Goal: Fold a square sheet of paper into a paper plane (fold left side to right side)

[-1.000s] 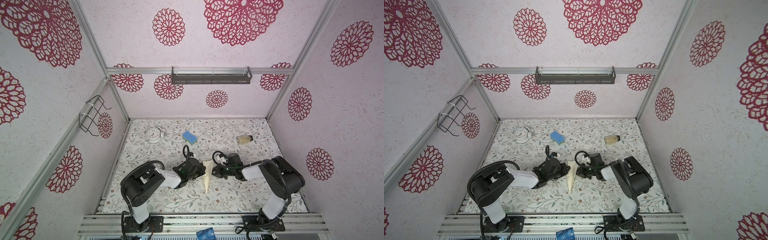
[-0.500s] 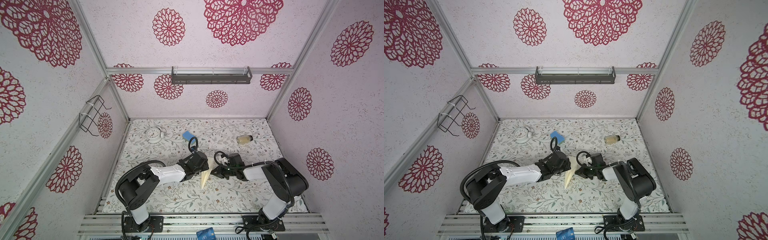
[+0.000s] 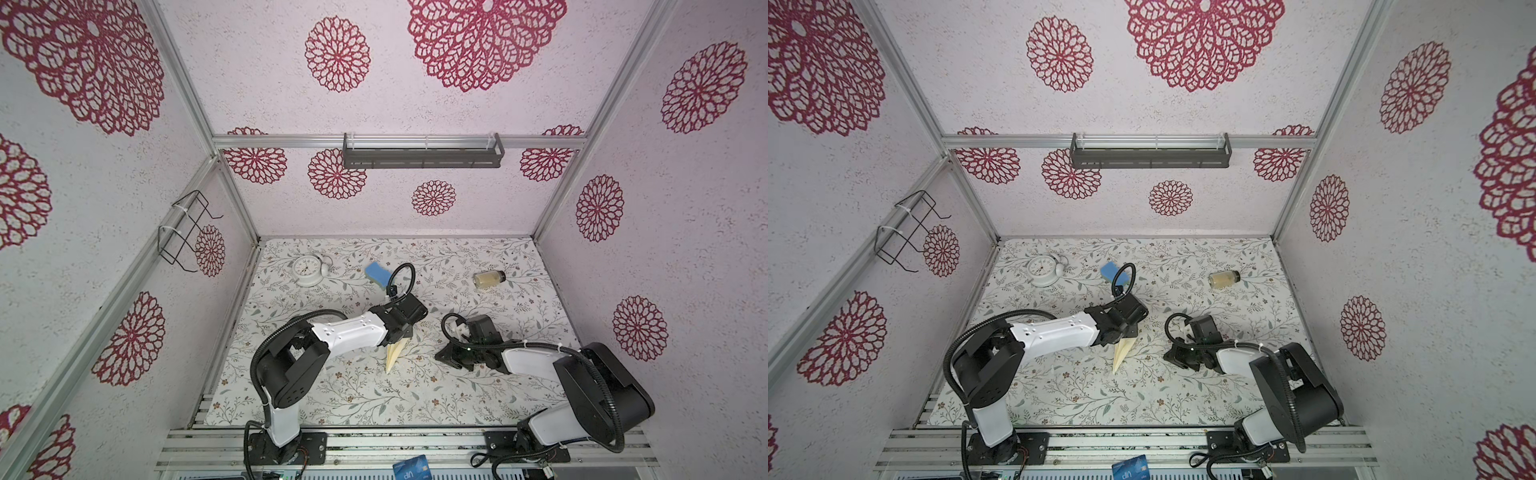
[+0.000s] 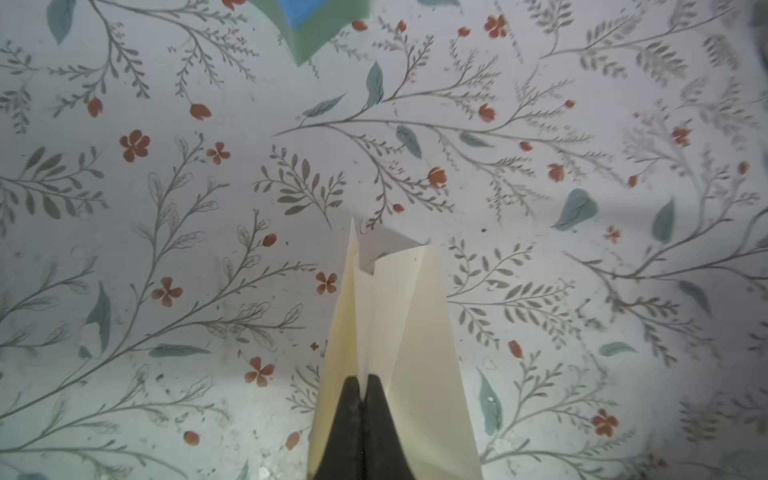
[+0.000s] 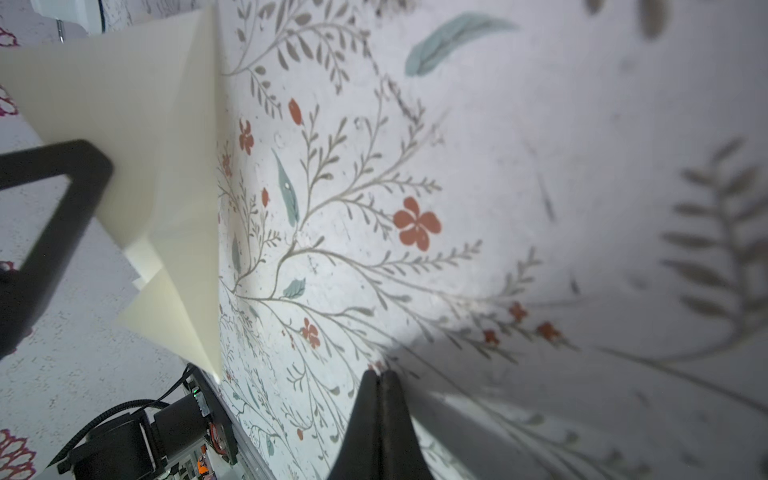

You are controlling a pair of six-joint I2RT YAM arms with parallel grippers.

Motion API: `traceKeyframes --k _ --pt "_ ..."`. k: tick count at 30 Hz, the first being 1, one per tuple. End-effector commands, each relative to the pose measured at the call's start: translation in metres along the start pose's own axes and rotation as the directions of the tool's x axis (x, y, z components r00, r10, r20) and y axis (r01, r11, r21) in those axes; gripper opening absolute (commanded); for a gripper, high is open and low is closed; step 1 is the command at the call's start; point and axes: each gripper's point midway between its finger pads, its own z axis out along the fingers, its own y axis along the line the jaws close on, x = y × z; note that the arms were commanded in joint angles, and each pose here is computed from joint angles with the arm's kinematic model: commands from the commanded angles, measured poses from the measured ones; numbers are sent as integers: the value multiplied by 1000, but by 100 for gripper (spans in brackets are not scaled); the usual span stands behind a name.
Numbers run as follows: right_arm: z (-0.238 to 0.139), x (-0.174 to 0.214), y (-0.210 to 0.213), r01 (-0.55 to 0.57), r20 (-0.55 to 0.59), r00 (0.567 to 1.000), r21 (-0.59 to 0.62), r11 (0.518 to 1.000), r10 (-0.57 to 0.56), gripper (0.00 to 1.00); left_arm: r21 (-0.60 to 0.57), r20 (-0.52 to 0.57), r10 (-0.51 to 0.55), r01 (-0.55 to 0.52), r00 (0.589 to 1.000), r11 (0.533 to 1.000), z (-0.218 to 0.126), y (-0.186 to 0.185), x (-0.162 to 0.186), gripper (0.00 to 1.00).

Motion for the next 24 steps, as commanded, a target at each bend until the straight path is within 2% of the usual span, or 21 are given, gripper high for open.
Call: traceKeyframes --k 1,3,5,12,18,24 --pt "-1 7 -4 13 -5 1000 26 1000 -13 0 -32 1 19 -19 1000 999 6 6 7 10" --pt "0 9 -4 11 -6 1000 28 1000 -11 0 -20 -6 9 -10 1000 1000 8 5 11 25" --pt "0 8 -3 14 -7 1000 26 1000 -14 0 -17 -14 4 -4 1000 1000 10 7 15 36" --pt "1 6 0 18 -4 1000 25 1000 -18 0 -11 -26 -3 3 1000 1000 13 10 23 56" --pt "3 6 1 13 -5 1000 20 1000 -13 0 -23 -36 24 -25 999 999 17 6 27 62" --pt "5 7 1 8 -6 1000 17 1000 -8 0 -55 -51 60 -63 997 997 20 6 29 64"
